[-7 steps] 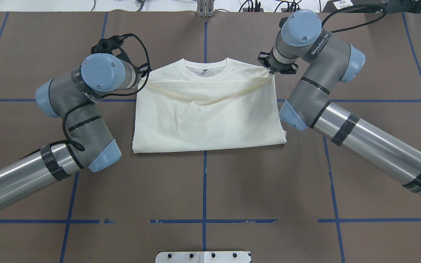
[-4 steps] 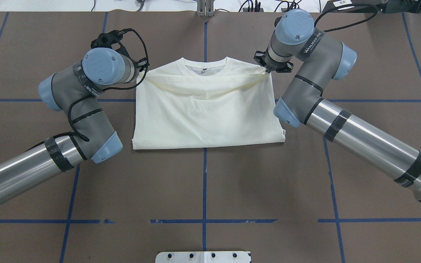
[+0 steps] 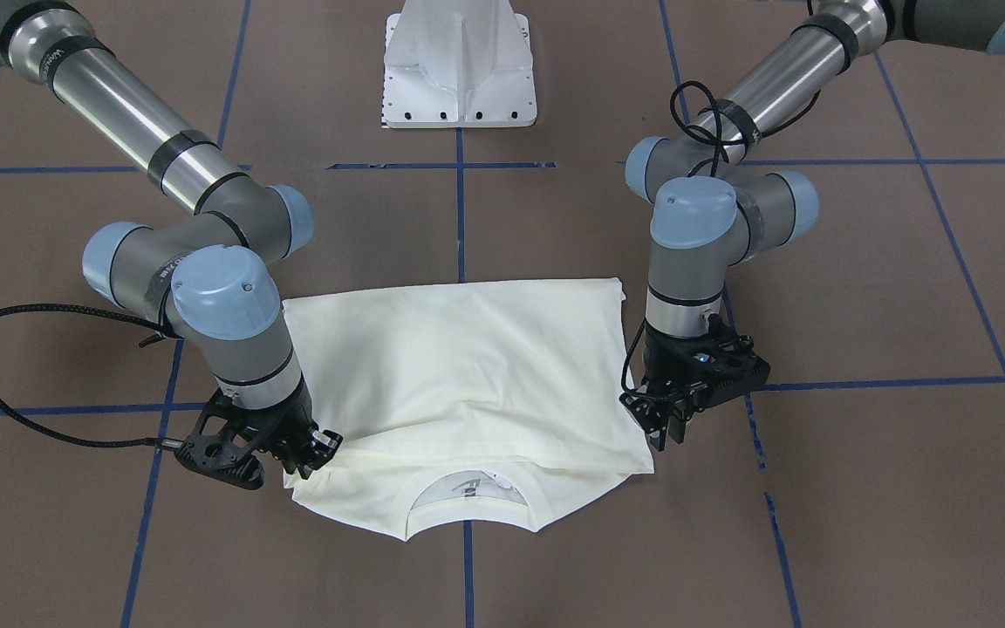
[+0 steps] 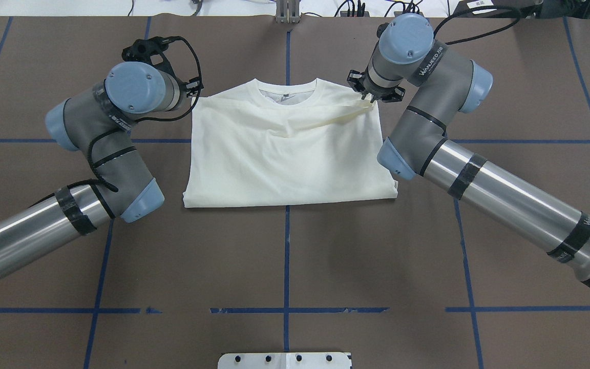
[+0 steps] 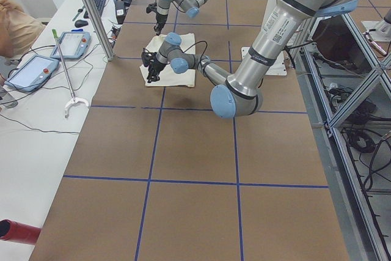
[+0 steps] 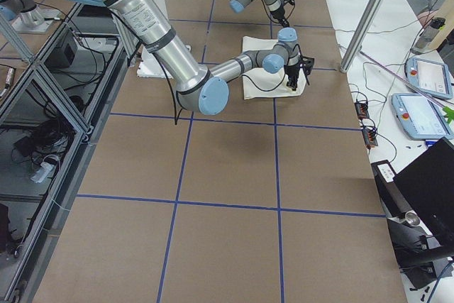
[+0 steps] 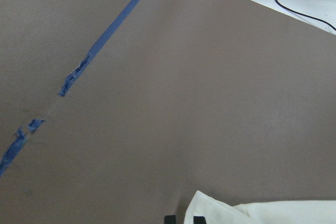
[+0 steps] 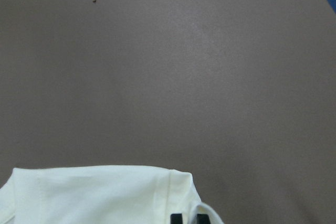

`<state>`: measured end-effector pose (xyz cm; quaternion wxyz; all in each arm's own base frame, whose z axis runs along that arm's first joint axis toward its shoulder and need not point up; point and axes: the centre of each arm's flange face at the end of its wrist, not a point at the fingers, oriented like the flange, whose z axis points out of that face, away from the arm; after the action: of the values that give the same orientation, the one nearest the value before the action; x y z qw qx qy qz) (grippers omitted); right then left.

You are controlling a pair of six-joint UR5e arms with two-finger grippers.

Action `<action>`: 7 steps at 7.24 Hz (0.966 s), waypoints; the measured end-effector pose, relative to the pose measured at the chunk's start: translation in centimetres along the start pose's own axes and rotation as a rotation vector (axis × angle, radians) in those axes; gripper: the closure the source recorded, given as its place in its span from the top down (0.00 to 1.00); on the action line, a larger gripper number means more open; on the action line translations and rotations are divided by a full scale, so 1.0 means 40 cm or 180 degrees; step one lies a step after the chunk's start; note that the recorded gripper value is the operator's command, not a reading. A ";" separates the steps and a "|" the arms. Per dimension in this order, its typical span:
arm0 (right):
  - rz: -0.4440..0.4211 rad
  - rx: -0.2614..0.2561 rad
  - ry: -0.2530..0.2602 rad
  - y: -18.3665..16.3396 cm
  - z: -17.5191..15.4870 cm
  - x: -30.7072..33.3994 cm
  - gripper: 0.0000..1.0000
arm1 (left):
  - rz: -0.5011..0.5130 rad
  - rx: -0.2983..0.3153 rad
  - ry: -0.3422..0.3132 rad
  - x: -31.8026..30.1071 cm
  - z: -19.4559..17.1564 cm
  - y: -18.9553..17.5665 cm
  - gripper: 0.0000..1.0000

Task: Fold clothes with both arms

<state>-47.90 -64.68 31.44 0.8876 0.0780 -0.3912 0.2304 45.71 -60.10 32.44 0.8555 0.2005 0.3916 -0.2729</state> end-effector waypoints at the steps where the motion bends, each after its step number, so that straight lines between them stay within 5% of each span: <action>1: 0.0000 -0.0038 -0.0132 0.029 -0.049 0.010 0.66 | 0.0045 -0.0014 0.0117 -0.031 -0.053 -0.008 0.55; 4: 0.0167 -0.0351 -0.0428 0.269 -0.187 0.212 0.73 | 0.0069 -0.0169 0.0258 -0.100 -0.128 0.005 0.55; 7: 0.0490 -0.0446 -0.0228 0.423 -0.128 0.303 0.68 | 0.0087 -0.0191 0.0287 -0.120 -0.150 0.013 0.55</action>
<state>-45.35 -43.92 36.09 0.8560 -0.0064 -0.4426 0.2671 40.06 -54.85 32.58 0.8463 0.1923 0.4350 -0.2400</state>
